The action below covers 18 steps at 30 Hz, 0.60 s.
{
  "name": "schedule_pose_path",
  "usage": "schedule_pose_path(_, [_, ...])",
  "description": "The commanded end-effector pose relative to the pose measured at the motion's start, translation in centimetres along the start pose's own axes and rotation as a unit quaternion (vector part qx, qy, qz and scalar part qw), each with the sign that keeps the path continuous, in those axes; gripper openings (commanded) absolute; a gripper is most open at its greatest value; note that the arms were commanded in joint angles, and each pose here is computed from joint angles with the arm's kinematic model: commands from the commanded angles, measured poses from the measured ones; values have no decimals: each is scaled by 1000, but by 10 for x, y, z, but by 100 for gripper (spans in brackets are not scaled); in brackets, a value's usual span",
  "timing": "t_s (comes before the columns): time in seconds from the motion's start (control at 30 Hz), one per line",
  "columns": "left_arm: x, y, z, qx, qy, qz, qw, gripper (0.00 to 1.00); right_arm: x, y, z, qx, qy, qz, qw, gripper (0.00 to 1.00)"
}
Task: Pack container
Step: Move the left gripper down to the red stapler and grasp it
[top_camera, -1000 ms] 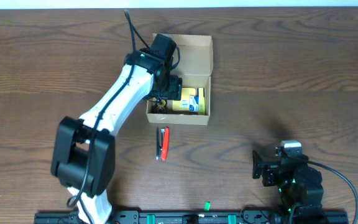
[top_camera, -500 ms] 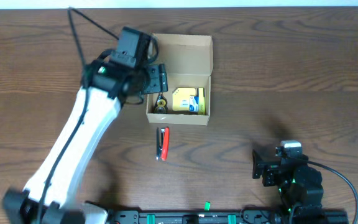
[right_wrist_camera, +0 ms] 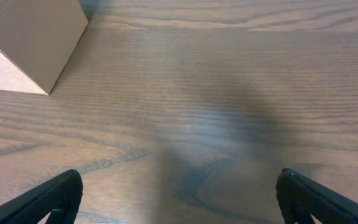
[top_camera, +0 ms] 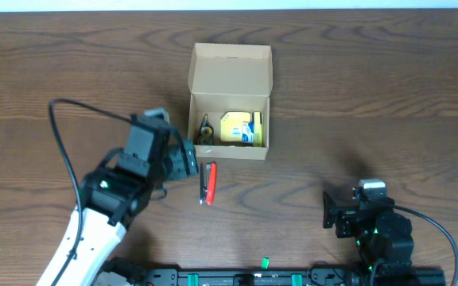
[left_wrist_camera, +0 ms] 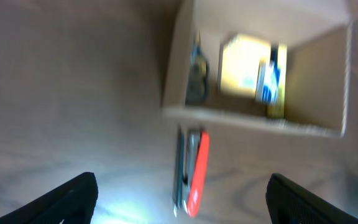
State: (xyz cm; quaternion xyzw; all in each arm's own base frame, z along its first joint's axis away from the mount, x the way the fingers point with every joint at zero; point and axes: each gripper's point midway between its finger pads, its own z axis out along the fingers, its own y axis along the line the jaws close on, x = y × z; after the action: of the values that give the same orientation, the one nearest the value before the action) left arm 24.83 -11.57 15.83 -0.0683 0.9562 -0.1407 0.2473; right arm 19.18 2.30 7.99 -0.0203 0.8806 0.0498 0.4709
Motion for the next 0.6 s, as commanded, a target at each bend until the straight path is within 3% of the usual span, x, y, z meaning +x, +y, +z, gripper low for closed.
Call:
schedule_pose_path(0.0, [29,-9,8,28,40,-30,998,85,5,2,2,-4,5,-9,1000,99])
schedule_pose_path(0.23, [54,-34,33,56,48,-53,996,88,5,2,2,-4,5,-9,1000,99])
schedule_pose_path(0.57, [72,-27,59,-40,29,-211,976,86,5,2,2,-4,5,-9,1000,99])
